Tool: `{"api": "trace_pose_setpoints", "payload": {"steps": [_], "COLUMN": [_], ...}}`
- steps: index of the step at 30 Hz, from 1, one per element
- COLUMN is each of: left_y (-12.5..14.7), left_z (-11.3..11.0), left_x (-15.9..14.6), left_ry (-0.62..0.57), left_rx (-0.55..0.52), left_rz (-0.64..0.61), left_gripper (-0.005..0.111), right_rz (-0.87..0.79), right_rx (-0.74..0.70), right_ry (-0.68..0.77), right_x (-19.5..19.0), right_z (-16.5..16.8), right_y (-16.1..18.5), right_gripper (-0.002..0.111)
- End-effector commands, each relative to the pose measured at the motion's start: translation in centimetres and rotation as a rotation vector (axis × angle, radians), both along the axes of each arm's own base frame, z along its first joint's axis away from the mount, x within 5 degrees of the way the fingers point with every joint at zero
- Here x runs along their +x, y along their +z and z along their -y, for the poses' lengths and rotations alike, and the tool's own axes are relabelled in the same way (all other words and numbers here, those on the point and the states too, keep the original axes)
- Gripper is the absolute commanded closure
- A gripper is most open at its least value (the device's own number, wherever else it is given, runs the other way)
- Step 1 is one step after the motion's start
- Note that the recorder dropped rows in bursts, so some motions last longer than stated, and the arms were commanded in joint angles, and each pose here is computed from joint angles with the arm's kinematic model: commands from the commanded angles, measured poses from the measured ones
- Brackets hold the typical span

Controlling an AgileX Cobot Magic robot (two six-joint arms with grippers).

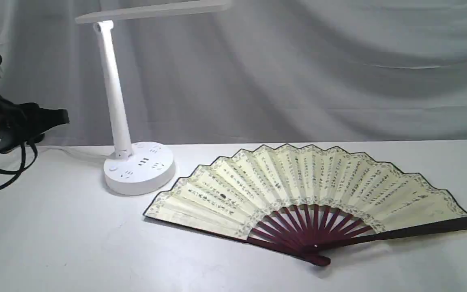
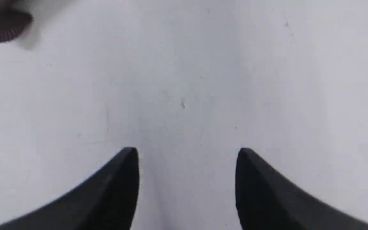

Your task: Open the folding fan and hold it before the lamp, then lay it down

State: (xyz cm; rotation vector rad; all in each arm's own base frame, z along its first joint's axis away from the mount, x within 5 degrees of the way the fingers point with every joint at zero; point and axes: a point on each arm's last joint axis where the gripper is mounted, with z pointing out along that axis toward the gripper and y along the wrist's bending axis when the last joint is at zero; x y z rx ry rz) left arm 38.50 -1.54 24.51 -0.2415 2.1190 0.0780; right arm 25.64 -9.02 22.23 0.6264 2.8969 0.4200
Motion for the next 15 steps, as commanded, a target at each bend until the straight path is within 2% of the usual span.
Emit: {"api": "trace_pose_setpoints", "payload": {"steps": [1,5,11,15], "left_y": [1.2,0.9,0.8,0.8], "left_z": [-0.7,-0.7,-0.6,-0.6], "left_x": [-0.6,-1.4,-1.5,-1.5], "left_ry": [0.056,0.076,0.076,0.084], "left_rx": [0.029,-0.001,-0.017,-0.033], "left_rz": [0.01,-0.007,-0.009,-0.011], "left_gripper": [0.072,0.084,0.101,0.106], "right_rz": [0.107,0.203,0.256,0.255], "right_rx": [-0.103,-0.152,-0.178,-0.179], "right_ry": [0.013,0.094,0.126,0.133], "right_x": [-1.1,-1.6,-1.5,-1.5], "right_z": [-2.0,-3.9,-4.2,-4.3], "right_y": [0.2,1.0,1.7,1.7], "right_gripper": [0.062,0.062,0.062,0.063]}}
